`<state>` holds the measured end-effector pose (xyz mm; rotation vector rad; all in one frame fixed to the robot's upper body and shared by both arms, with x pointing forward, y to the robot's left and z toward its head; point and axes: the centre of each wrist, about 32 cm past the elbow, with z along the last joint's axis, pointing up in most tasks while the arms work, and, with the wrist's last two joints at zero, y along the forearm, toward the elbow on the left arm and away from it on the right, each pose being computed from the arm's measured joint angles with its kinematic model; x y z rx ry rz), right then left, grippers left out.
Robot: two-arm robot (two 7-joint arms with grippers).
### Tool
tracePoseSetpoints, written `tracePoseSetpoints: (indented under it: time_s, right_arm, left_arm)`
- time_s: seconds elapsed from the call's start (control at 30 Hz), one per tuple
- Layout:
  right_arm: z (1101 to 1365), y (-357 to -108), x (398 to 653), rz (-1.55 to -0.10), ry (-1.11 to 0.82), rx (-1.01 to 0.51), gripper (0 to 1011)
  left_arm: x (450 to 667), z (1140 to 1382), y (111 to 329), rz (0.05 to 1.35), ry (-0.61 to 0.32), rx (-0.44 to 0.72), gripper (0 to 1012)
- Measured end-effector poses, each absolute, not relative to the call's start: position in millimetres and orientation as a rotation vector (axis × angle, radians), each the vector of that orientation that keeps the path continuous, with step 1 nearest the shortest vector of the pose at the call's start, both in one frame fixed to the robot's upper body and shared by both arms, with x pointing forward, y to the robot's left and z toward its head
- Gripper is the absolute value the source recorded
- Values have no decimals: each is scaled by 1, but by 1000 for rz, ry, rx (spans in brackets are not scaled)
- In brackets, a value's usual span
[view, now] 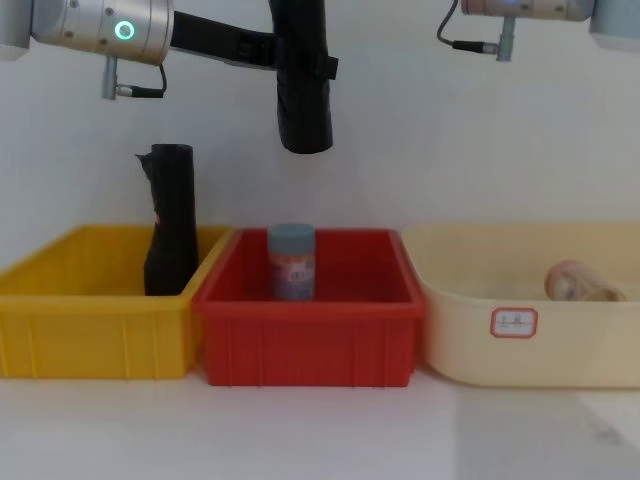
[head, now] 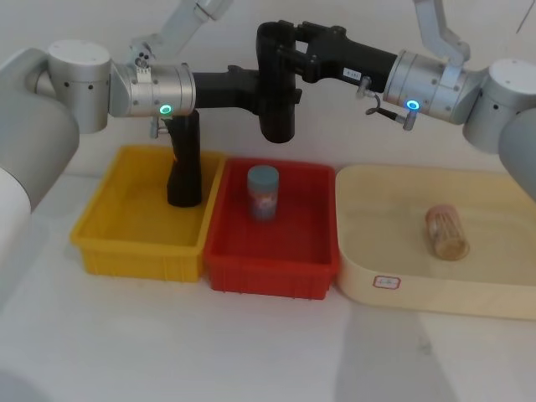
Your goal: Pick up the garbage bag with the one hand and transfer it to the other hand.
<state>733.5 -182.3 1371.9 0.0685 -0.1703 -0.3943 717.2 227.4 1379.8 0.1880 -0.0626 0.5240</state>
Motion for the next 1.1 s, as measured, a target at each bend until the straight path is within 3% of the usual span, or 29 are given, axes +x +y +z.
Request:
tracePoseSetpoints:
  time_s: [1.1]
  right_arm:
    - [1372,-182,734,-394,-170,68,497]
  left_arm:
    - [717,1380,227,524,-63,188,469]
